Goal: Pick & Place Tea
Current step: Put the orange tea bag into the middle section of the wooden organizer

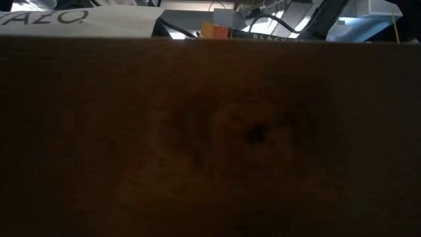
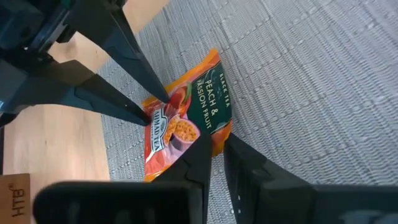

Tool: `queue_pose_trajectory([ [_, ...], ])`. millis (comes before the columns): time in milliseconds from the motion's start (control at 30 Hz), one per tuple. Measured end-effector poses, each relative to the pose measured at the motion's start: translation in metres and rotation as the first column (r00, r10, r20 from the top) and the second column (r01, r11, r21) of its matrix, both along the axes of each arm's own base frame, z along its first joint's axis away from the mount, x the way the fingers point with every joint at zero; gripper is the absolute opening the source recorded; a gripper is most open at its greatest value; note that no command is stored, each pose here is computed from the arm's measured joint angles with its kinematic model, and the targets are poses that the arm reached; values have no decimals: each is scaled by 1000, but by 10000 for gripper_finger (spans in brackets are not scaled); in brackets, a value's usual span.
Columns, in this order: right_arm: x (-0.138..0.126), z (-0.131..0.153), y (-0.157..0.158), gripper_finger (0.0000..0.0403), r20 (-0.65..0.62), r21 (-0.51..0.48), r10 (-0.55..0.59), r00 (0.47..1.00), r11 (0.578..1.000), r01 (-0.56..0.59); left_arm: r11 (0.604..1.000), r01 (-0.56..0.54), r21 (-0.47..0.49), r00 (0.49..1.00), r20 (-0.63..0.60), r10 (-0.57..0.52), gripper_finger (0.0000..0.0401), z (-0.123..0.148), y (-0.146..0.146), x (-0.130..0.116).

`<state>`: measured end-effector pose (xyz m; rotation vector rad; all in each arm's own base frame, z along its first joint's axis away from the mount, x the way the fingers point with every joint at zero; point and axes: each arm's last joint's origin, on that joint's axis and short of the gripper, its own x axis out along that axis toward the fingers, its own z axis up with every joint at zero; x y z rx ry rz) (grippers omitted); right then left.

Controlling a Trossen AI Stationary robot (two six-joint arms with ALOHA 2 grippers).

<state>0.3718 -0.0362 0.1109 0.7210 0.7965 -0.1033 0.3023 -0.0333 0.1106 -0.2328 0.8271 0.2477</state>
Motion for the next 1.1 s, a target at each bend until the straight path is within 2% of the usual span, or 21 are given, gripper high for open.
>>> queue_pose_trajectory([
  [200, 1, 0, 0, 56, 9, -13, 5, 1000, 1000, -4, 1000, -5, 5, 1000, 1, 5, 99, 0, 0, 0],
  [567, 3, 3, -1, 125, 38, 4, -20, 999, 1000, 20, 1000, 15, 21, 1000, -1, -15, 97, 0, 0, 0],
  [1100, 3, -1, -1, 129, 22, 19, -41, 999, 999, 41, 999, -3, 43, 1000, 12, 3, 97, 1, 1, 1],
])
